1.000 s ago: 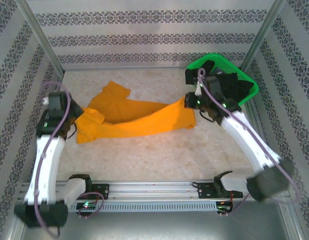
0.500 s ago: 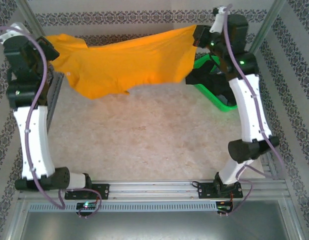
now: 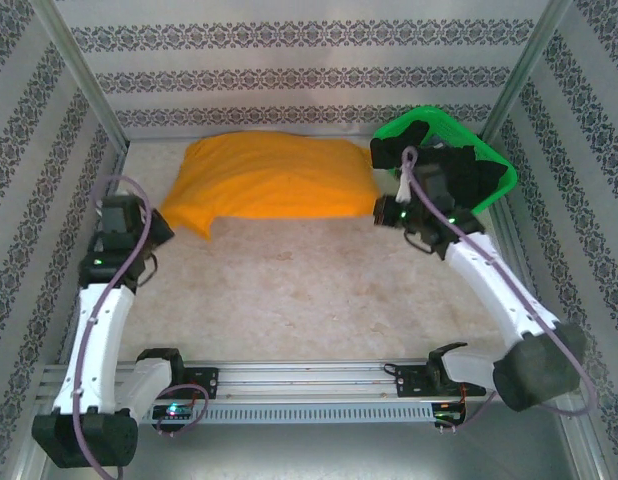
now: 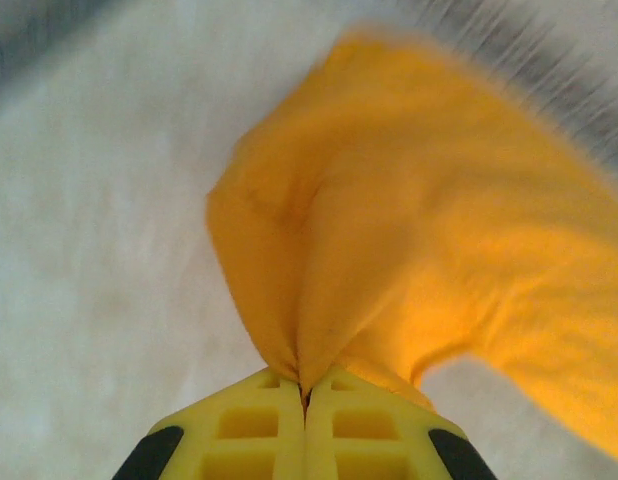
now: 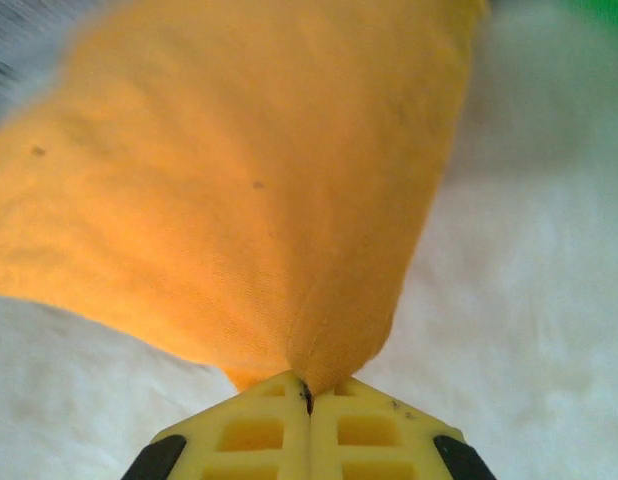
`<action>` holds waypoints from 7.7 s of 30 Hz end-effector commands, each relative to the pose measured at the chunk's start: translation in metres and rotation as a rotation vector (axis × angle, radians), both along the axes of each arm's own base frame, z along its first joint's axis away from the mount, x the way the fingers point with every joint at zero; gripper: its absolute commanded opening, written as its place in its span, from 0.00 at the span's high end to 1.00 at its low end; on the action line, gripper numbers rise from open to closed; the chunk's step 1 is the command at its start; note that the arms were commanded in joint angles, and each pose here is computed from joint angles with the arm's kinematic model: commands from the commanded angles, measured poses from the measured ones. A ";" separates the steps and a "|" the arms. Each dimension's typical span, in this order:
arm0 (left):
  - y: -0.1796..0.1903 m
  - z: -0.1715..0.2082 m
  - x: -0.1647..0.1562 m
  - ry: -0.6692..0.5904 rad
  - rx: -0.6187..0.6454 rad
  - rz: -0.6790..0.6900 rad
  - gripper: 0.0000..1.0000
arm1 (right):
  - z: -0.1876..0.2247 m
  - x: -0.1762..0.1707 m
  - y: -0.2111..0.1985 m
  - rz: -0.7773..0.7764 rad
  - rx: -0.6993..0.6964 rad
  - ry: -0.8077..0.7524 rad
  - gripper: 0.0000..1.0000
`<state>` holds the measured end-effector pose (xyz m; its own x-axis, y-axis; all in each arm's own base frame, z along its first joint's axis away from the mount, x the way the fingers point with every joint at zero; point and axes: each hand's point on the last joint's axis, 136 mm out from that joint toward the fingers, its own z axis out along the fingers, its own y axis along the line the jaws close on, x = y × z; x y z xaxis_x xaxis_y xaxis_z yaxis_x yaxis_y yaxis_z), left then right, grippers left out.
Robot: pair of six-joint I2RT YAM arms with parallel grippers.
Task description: Fold and stack the t-shirts
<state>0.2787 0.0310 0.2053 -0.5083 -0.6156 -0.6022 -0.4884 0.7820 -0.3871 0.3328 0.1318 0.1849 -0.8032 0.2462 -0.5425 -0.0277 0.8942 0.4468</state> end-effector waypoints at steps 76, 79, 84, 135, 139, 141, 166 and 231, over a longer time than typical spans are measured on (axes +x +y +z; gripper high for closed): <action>-0.093 -0.172 -0.143 0.508 -0.592 0.260 0.92 | -0.151 -0.130 -0.090 -0.445 -0.158 0.577 1.00; -0.096 -0.165 -0.135 0.527 -0.504 0.209 0.60 | -0.150 -0.117 -0.095 -0.454 -0.161 0.571 1.00; -0.069 -0.127 -0.120 0.418 -0.334 0.210 0.53 | -0.150 -0.102 -0.104 -0.467 -0.146 0.572 1.00; -0.073 -0.158 -0.160 0.544 -0.337 0.288 1.00 | -0.135 -0.105 -0.091 -0.421 -0.120 0.551 1.00; -0.069 -0.130 -0.139 0.413 -0.337 0.287 1.00 | -0.118 -0.105 -0.089 -0.430 -0.116 0.509 1.00; -0.071 -0.114 -0.117 0.362 -0.310 0.261 1.00 | -0.110 -0.099 -0.087 -0.431 -0.111 0.489 1.00; -0.018 -0.066 0.073 0.178 -0.201 0.171 1.00 | -0.086 0.039 -0.073 -0.468 -0.067 0.432 1.00; -0.010 -0.150 -0.020 0.407 -0.349 0.228 0.43 | -0.146 0.029 -0.092 -0.439 0.099 0.481 0.57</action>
<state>0.2647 0.0256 0.0617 -0.5309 -0.8251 -0.1932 -0.7620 0.5645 -0.3173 0.3521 0.0352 0.0412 -0.7613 0.6391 -0.1099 0.5787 0.7460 0.3294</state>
